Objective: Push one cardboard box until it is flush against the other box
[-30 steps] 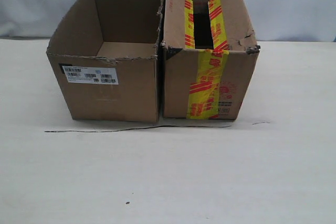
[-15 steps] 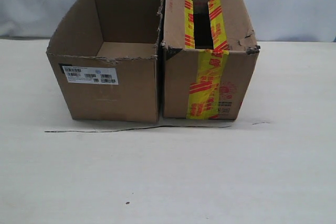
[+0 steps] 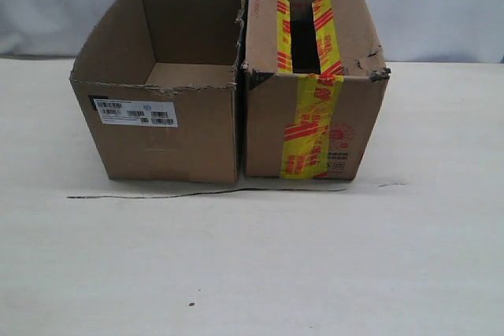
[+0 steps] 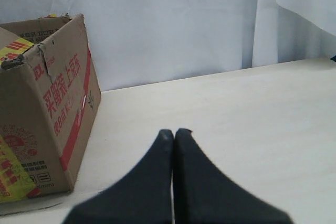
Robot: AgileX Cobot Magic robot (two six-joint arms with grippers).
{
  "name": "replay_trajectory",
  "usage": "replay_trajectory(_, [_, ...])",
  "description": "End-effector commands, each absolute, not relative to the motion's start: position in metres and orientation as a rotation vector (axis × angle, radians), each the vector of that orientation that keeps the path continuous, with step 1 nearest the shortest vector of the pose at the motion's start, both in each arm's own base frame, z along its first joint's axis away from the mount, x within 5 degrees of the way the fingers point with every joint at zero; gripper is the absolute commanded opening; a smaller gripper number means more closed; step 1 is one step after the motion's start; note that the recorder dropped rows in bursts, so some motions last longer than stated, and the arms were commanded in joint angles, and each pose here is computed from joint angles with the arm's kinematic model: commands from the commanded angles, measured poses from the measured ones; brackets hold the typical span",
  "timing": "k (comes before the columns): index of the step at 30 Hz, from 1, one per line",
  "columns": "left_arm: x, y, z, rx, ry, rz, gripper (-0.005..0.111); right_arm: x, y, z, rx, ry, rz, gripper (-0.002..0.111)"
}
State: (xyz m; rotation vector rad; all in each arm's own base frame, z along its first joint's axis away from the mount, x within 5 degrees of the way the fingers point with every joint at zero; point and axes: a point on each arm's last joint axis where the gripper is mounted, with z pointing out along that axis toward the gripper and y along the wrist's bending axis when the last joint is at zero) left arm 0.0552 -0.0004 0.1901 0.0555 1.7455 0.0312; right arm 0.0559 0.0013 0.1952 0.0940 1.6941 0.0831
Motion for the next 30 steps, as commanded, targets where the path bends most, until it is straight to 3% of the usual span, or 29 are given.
replay_trajectory(1, [0.0553,-0.0005,0.1905,0.050,1.733,0.026,0.000,0.0557,0.0009,0.1935,0.084,1.699,0.065,0.000])
replay_trajectory(30, [0.0553,-0.0005,0.1906,0.050,1.732,0.026,0.000,0.0556,0.0029,0.1936,-0.022,1.700,0.055,0.000])
